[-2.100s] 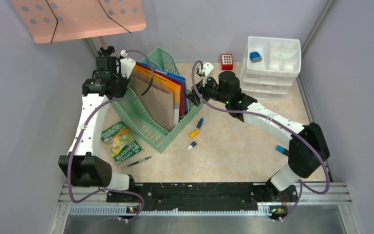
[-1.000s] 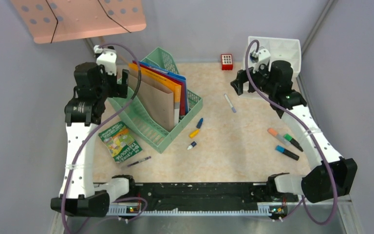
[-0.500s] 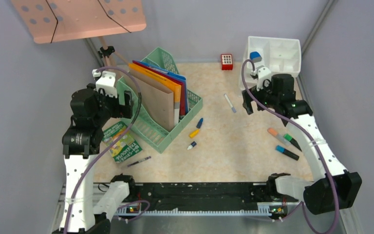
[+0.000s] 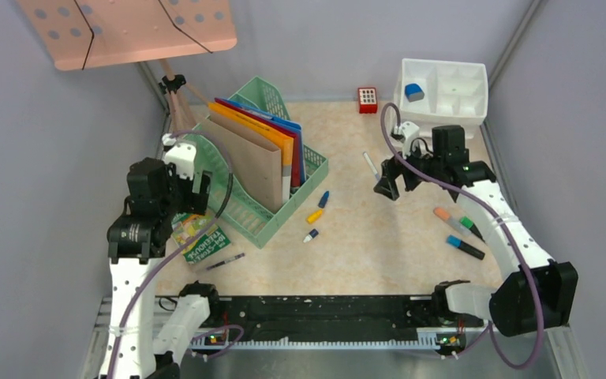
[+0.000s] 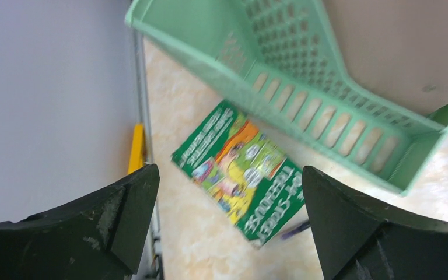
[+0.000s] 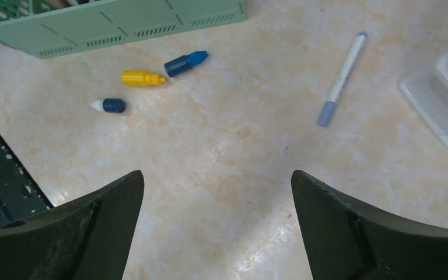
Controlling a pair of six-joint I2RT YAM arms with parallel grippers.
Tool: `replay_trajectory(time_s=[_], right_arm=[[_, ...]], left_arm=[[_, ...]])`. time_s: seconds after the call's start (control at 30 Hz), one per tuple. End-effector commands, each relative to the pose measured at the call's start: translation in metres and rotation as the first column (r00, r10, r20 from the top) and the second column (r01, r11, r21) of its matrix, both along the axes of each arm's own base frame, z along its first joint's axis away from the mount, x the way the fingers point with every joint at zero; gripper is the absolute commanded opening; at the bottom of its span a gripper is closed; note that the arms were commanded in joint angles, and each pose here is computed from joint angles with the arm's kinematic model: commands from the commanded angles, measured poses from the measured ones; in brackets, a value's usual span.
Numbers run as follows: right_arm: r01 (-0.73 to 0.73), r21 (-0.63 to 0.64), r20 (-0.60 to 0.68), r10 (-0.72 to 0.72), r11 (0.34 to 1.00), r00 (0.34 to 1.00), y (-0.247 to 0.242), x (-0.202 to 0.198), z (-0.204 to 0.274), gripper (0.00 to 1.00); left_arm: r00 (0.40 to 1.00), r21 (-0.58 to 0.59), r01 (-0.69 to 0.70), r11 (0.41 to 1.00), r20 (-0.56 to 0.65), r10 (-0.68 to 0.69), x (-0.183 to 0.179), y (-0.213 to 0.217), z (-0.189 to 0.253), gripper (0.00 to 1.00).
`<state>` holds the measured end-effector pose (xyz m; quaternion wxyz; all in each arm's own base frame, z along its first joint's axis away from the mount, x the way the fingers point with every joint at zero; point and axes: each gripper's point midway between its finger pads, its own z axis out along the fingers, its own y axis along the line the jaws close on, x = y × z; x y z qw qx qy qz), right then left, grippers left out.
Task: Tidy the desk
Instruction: Pick up the book at the corner of the board.
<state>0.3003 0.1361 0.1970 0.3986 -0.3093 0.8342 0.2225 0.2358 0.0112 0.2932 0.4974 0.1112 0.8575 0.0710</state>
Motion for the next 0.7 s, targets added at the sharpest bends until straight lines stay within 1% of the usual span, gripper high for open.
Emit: replay_trajectory(time_s=[0.0, 0.07, 0.17, 0.27, 0.43, 0.57, 0.67], right_arm=[[-0.206, 0.089, 0.061, 0.201, 0.974, 0.978, 0.034, -0.011, 0.015, 0.95], [-0.273, 0.085, 0.079, 0.267, 0.958, 0.961, 0.049, -0.019, 0.016, 0.95], [-0.367, 0.048, 0.122, 0.360, 0.929, 0.925, 0.079, -0.032, 0.018, 0.95], [-0.441, 0.030, 0.168, 0.431, 0.897, 0.887, 0.113, -0.043, 0.029, 0.95], [-0.551, 0.037, 0.195, 0.535, 0.833, 0.822, 0.166, -0.069, 0.045, 0.95], [-0.566, 0.031, 0.211, 0.548, 0.824, 0.809, 0.194, -0.075, 0.046, 0.95], [-0.550, 0.047, 0.193, 0.533, 0.834, 0.824, 0.202, -0.071, 0.039, 0.93]], left_arm=[[0.987, 0.169, -0.130, 0.977, -0.074, 0.144, -0.028, 0.038, -0.022, 0.98], [0.980, 0.171, -0.154, 0.973, -0.101, 0.173, -0.035, 0.041, -0.033, 0.98], [0.969, 0.148, -0.187, 0.971, -0.132, 0.207, -0.039, 0.042, -0.050, 0.98], [0.958, 0.152, -0.233, 0.961, -0.133, 0.253, -0.039, 0.047, -0.063, 0.98], [0.942, 0.167, -0.279, 0.946, -0.142, 0.303, -0.038, 0.054, -0.085, 0.98], [0.946, 0.137, -0.292, 0.947, -0.104, 0.307, -0.028, 0.053, -0.086, 0.98], [0.953, 0.117, -0.286, 0.951, -0.066, 0.295, -0.018, 0.051, -0.084, 0.98]])
